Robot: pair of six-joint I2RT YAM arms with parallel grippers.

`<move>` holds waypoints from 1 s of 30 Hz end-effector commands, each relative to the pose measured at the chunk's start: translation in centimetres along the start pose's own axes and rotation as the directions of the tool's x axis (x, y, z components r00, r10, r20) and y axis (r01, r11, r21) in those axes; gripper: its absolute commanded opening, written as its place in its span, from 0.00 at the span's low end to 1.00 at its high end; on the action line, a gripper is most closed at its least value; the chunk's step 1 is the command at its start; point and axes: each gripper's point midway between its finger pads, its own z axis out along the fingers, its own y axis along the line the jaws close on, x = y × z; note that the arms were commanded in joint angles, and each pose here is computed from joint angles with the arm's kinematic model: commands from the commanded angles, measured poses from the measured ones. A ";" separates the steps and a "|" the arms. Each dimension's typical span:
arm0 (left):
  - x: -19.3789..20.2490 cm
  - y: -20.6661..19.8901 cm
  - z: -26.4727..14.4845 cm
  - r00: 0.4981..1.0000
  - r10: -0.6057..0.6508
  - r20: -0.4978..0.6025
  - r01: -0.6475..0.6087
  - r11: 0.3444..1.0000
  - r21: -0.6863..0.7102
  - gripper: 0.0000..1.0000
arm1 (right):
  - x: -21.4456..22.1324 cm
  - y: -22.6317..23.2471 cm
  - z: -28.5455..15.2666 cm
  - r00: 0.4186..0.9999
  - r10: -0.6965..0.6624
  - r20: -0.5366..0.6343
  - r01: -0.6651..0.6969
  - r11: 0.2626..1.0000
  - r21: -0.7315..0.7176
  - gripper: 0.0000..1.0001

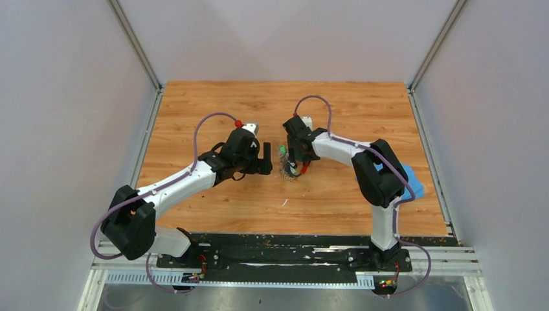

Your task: Remove the keys from the keyring

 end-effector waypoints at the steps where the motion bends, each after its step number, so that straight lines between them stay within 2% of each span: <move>1: -1.3 0.0 -0.1 0.999 -0.015 0.034 0.015 1.000 0.001 1.00 | 3.1 -0.4 1.1 0.995 -0.065 -0.075 0.072 0.992 0.102 0.59; 3: -0.9 0.5 -0.3 0.999 -0.031 0.024 0.031 1.000 -0.003 1.00 | 3.9 -0.1 0.9 0.995 -0.052 -0.087 0.060 0.994 0.090 0.43; 6: -0.3 0.5 -0.6 0.997 -0.074 0.015 0.074 0.997 0.033 0.99 | 4.0 0.7 -0.4 0.997 -0.039 -0.066 0.043 0.997 0.062 0.24; 10: 0.1 -0.2 -0.8 0.994 -0.110 -0.008 0.110 0.990 0.082 0.96 | 2.7 1.0 -2.5 1.000 -0.016 -0.015 0.016 0.999 0.029 0.02; 11: 0.2 -0.4 -0.8 0.993 -0.117 -0.012 0.118 0.989 0.092 0.96 | 2.1 1.2 -3.4 1.000 -0.005 0.006 0.005 1.000 0.009 0.01; 17: 1.4 -1.5 -0.1 0.983 -0.176 -0.049 0.182 0.970 0.162 0.91 | 0.3 2.5 -7.2 0.997 0.009 0.081 -0.003 0.997 -0.081 0.01; 20: 1.5 -2.3 0.5 0.975 -0.211 -0.065 0.220 0.955 0.198 0.88 | 0.8 1.9 -7.6 0.997 0.019 0.073 -0.013 0.997 -0.081 0.02; 23: 0.7 -3.3 1.6 0.976 -0.206 -0.075 0.218 0.951 0.218 0.83 | 2.2 -0.5 -6.8 0.998 0.062 0.021 -0.060 0.996 -0.064 0.16; 26: 0.4 -3.9 3.7 0.980 -0.167 -0.108 0.183 0.970 0.160 0.76 | 3.0 -3.1 -6.5 0.994 0.111 0.001 -0.111 0.992 -0.053 0.32; 28: 0.0 -5.0 4.4 0.988 -0.112 -0.105 0.123 0.986 0.114 0.72 | 3.1 -4.9 -6.9 0.989 0.147 0.010 -0.146 0.988 -0.045 0.39; 30: -0.9 -6.4 4.8 0.997 -0.043 -0.069 0.046 0.998 0.043 0.71 | 3.3 -6.4 -7.4 0.982 0.188 0.009 -0.188 0.981 -0.053 0.41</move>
